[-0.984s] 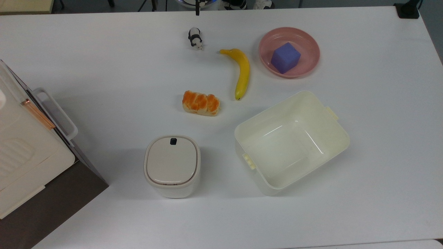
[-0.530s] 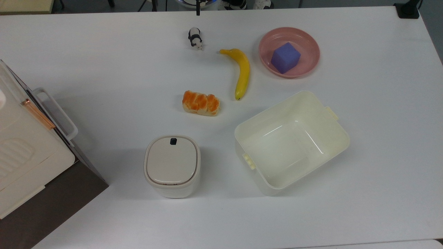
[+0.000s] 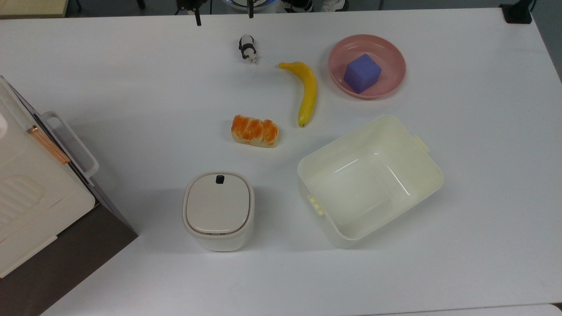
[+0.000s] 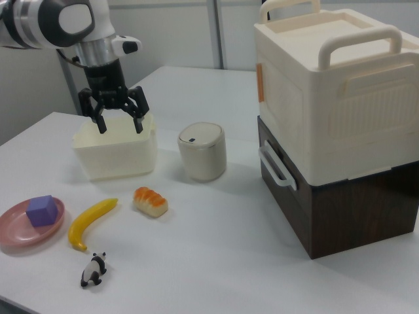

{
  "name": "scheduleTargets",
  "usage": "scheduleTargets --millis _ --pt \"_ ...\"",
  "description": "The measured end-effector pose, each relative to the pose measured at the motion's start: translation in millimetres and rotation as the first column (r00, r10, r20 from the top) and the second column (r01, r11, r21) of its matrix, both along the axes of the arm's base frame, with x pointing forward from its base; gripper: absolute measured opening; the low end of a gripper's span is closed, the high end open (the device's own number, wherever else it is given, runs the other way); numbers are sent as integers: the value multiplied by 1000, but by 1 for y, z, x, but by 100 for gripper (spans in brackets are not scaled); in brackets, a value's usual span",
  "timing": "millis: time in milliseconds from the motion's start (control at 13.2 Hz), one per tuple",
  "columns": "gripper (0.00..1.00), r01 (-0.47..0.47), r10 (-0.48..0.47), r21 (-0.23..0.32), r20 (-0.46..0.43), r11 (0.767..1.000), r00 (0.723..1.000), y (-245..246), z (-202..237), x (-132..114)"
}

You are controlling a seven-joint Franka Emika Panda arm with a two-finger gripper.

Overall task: Slide the drawer open
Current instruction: 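Move the gripper toward the brown drawer's white handle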

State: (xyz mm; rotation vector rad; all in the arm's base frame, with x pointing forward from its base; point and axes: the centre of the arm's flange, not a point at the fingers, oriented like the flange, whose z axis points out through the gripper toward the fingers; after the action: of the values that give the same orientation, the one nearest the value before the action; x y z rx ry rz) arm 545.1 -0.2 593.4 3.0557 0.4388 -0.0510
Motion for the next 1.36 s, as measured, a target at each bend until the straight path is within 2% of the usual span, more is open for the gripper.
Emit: scheduleTargets --millis 227,454,606,757,908,1060,1362 --pt "100 -87 87 0 19 996 996 -27 -6 7" --pt "100 -189 190 -9 45 982 981 -48 -17 16" --pt "100 -309 310 -27 66 951 949 -65 -32 27" --pt "100 -375 380 -66 88 925 921 -77 -53 43" --pt "100 -403 415 -134 78 905 907 -85 -83 63" --pt "100 -397 415 -168 92 902 905 -100 -107 77" --pt "100 -391 426 -249 109 886 898 -129 -122 88"
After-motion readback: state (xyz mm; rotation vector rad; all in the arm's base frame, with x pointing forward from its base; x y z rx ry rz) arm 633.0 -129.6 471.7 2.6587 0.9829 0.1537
